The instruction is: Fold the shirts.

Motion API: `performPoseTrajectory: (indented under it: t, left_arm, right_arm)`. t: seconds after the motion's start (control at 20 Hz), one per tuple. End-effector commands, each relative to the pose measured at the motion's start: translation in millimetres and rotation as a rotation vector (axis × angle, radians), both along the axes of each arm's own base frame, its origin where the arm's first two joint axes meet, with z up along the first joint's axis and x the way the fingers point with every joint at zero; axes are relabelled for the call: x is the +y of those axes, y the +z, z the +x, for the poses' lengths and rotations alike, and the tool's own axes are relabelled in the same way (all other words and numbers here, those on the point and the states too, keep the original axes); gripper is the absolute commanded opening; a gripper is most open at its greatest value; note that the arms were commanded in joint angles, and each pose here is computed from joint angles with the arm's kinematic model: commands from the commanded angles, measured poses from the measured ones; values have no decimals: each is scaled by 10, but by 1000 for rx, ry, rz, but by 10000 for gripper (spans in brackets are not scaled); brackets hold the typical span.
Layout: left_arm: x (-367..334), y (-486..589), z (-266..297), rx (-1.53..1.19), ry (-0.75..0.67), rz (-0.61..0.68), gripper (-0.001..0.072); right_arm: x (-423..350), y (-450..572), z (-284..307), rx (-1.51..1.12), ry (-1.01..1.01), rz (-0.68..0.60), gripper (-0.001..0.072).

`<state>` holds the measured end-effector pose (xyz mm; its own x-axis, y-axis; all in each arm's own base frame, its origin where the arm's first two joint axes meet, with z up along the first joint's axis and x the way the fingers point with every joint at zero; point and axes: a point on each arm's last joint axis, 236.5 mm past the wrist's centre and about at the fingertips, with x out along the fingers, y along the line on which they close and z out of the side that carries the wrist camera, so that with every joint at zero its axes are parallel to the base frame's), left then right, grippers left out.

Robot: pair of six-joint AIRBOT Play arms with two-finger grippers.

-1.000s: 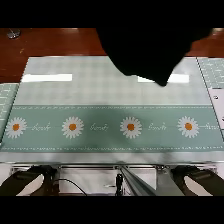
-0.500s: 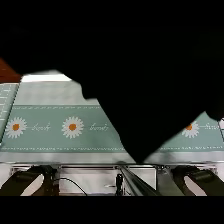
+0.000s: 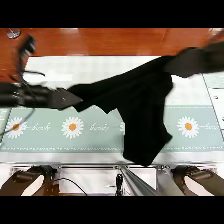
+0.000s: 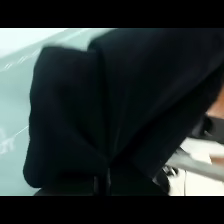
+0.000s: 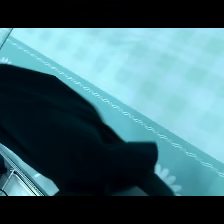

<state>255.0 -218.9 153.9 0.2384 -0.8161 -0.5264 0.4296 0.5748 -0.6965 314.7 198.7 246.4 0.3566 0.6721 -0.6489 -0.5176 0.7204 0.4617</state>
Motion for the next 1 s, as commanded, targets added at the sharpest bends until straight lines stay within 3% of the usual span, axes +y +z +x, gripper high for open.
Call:
performPoseTrajectory:
  t: [0.0, 0.2, 0.25, 0.3, 0.35, 0.45, 0.55, 0.65, 0.7, 0.8, 0.95]
  left_arm:
    - [178, -925, 282, 97, 222, 31, 29]
    - [336, -1508, 316, 180, 328, 80, 29]
    - [362, -1575, 338, 187, 345, 87, 33]
    - [352, -1615, 340, 197, 343, 92, 196]
    - [348, -1632, 337, 204, 338, 94, 670]
    - [476, -1559, 434, 141, 315, 149, 702]
    - [810, -1268, 711, 86, 378, 180, 702]
    - [1220, -1051, 927, 76, 497, 190, 701]
    - [1368, -1054, 943, 105, 547, 181, 701]
    - [1436, -1265, 801, 217, 554, 176, 701]
    - [1247, -1687, 498, 382, 421, 197, 701]
  right_arm:
    - [403, -762, 514, 157, 17, 41, 29]
    - [760, -1461, 878, 277, -18, 63, 30]
    - [805, -1534, 923, 303, -27, 87, 135]
    - [819, -1598, 933, 326, -28, 96, 465]
    - [785, -1638, 927, 332, -22, 82, 641]
    - [447, -1672, 848, 370, -8, -1, 624]
    - [-276, -1740, 618, 445, -13, -181, 624]
    - [-1188, -1827, 389, 493, -139, -393, 624]
    - [-1507, -1853, 319, 495, -250, -411, 624]
    - [-1810, -2005, 167, 471, -483, -292, 624]
    - [-1538, -2383, -359, 465, -535, -90, 624]
